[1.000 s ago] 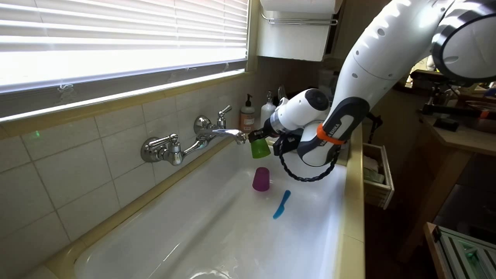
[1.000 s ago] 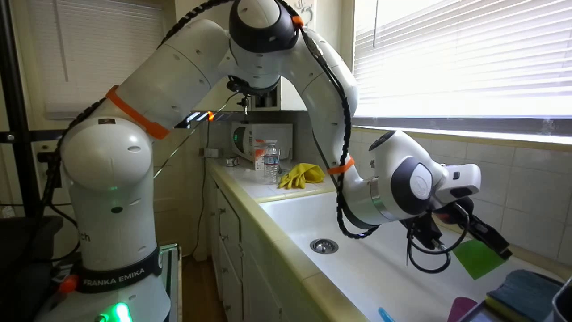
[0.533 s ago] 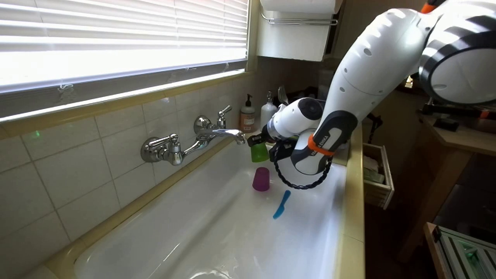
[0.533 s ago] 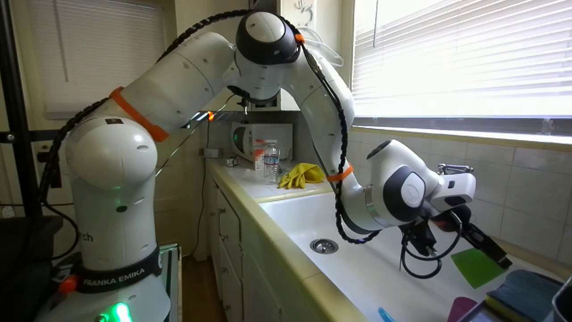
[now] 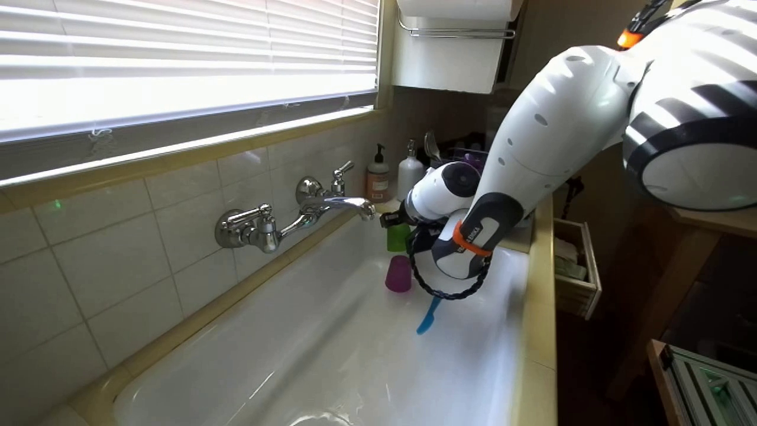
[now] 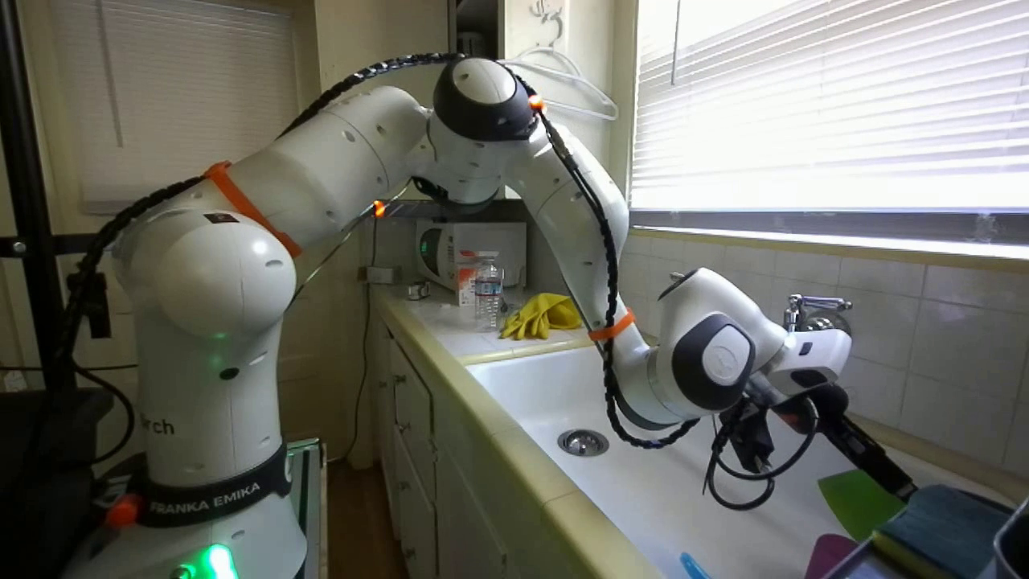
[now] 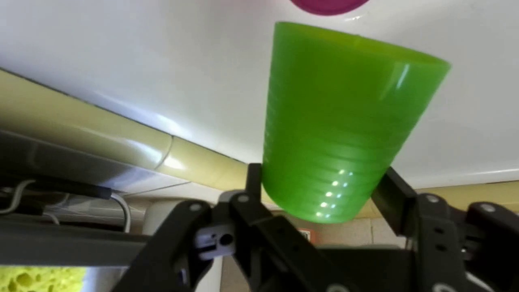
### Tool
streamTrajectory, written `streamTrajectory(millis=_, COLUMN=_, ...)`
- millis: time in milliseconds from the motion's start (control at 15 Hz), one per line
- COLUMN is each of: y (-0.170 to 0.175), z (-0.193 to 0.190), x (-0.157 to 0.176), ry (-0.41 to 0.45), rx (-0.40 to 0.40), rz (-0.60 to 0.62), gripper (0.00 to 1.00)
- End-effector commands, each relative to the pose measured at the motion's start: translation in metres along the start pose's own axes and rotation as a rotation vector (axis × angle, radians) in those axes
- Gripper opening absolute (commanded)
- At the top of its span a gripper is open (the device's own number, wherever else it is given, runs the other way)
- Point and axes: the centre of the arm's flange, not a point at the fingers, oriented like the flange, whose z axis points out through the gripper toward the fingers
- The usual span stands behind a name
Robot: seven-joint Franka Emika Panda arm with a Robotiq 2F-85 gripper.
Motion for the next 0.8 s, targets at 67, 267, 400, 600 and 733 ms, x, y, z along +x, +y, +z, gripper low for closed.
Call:
streamTrajectory(millis=67, y=-0.011, z=0.014, x=-0.010, ry=0.006, rx=-0.065, rz=0.068, gripper=0.44)
streamTrajectory(millis=267, y=-0.012, z=0.014, x=-0.013, ry=0.026, rx=-0.084, rz=0.095, gripper=0.44)
streamTrajectory(millis=400, y=-0.011, z=0.013, x=-0.014, ry=0.041, rx=-0.091, rz=0.108, gripper=0.44)
streamTrajectory(millis=600, y=-0.014, z=0.014, x=-0.020, ry=0.055, rx=-0.093, rz=0.100, gripper=0.44)
streamTrajectory(millis=733, y=-0.015, z=0.013, x=-0.024, ry=0.070, rx=-0.101, rz=0.092, gripper=0.44)
